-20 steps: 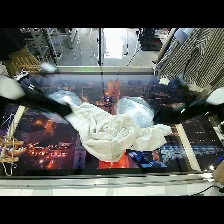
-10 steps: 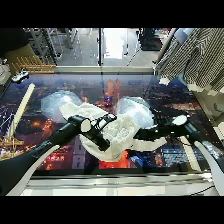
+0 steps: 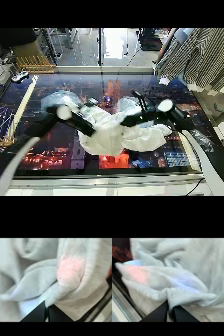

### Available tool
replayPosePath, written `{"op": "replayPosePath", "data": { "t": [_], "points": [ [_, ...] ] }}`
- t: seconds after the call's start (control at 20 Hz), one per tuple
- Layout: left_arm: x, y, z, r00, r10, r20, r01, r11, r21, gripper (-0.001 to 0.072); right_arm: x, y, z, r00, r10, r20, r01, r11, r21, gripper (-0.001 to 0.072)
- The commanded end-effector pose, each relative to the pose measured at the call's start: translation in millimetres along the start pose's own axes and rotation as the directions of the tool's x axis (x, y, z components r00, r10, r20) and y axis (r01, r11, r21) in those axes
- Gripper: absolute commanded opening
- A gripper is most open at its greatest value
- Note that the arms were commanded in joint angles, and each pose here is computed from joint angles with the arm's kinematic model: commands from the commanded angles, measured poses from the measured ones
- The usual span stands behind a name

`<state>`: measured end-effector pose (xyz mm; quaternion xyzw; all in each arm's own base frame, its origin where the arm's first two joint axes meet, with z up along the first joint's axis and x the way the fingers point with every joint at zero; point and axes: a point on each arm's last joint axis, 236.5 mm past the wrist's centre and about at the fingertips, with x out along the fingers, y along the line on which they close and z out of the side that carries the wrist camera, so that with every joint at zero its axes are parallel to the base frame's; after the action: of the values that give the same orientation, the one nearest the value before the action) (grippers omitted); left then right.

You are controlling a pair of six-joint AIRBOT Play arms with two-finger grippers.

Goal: Fold the clothes and pants, and hang the long-sleeved shirts on hangers.

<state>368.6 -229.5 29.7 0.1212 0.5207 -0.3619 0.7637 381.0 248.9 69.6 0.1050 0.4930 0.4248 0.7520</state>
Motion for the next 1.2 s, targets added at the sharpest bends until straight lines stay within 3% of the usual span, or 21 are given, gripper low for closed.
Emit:
{"op": "replayPosePath", "data": {
  "t": [0.0,0.1,0.2,0.25,0.3,0.35,0.45,0.5,0.65,0.75,0.8,0.9,1.15],
  "points": [
    [-74.3,74.4,-10.7,0.988,0.121,0.094,-0.107,0.984,-0.146,0.0014,-18.8,130.7,54.9,0.983,0.151,0.105,-0.121,0.961,-0.247,0.0285],
    [-87.8,111.1,-31.2,0.984,0.160,0.081,-0.135,0.959,-0.251,0.0015,-13.1,171.6,73.5,0.972,0.160,0.173,-0.090,0.931,-0.354,0.0378],
    [-85.1,126.2,-57.4,0.990,0.137,0.028,-0.121,0.940,-0.321,0.0024,-14.9,150.3,81.5,0.978,0.052,0.203,0.010,0.957,-0.290,0.0400],
    [-81.3,122.7,-68.1,0.995,0.102,-0.004,-0.098,0.937,-0.335,0.0136,-17.2,121.2,75.7,0.984,-0.034,0.175,0.069,0.977,-0.201,0.0429],
    [-78.3,115.1,-75.3,0.997,0.064,-0.036,-0.072,0.943,-0.326,0.0454,-20.2,94.5,65.0,0.987,-0.094,0.130,0.110,0.987,-0.119,0.0429],
    [-78.4,112.1,-76.0,0.998,0.054,-0.040,-0.064,0.943,-0.326,0.0623,-21.6,74.1,50.2,0.991,-0.115,0.074,0.119,0.992,-0.049,0.0430],
    [-87.9,104.2,-58.7,0.998,0.048,0.028,-0.037,0.946,-0.322,0.0641,-18.2,48.7,16.3,0.993,-0.112,-0.033,0.114,0.992,0.062,0.0460],
    [-98.6,98.7,-38.2,0.993,0.046,0.111,-0.008,0.947,-0.320,0.0642,-12.5,35.8,-0.9,0.990,-0.116,-0.075,0.125,0.984,0.130,0.0523],
    [-116.8,82.0,29.7,0.939,0.051,0.340,0.046,0.961,-0.272,0.0642,24.1,10.5,-25.9,0.993,-0.097,-0.063,0.113,0.936,0.334,0.0523],
    [-79.0,62.4,40.5,0.953,0.000,0.301,0.074,0.970,-0.233,0.0651,44.8,-9.4,-13.9,0.993,-0.111,0.033,0.082,0.877,0.474,0.0523],
    [-54.2,48.4,39.4,0.966,-0.048,0.256,0.105,0.971,-0.214,0.0693,51.8,-20.4,-10.0,0.990,-0.129,0.048,0.084,0.843,0.532,0.0523],
    [-9.1,28.4,40.7,0.975,-0.102,0.195,0.141,0.969,-0.201,0.0704,64.6,-37.7,-6.7,0.987,-0.153,0.053,0.093,0.804,0.588,0.0521],
    [59.0,45.1,31.7,0.994,-0.022,0.110,0.058,0.940,-0.337,0.0702,92.8,-61.7,8.0,0.985,-0.153,0.079,0.065,0.759,0.648,0.0517]
  ]
}}
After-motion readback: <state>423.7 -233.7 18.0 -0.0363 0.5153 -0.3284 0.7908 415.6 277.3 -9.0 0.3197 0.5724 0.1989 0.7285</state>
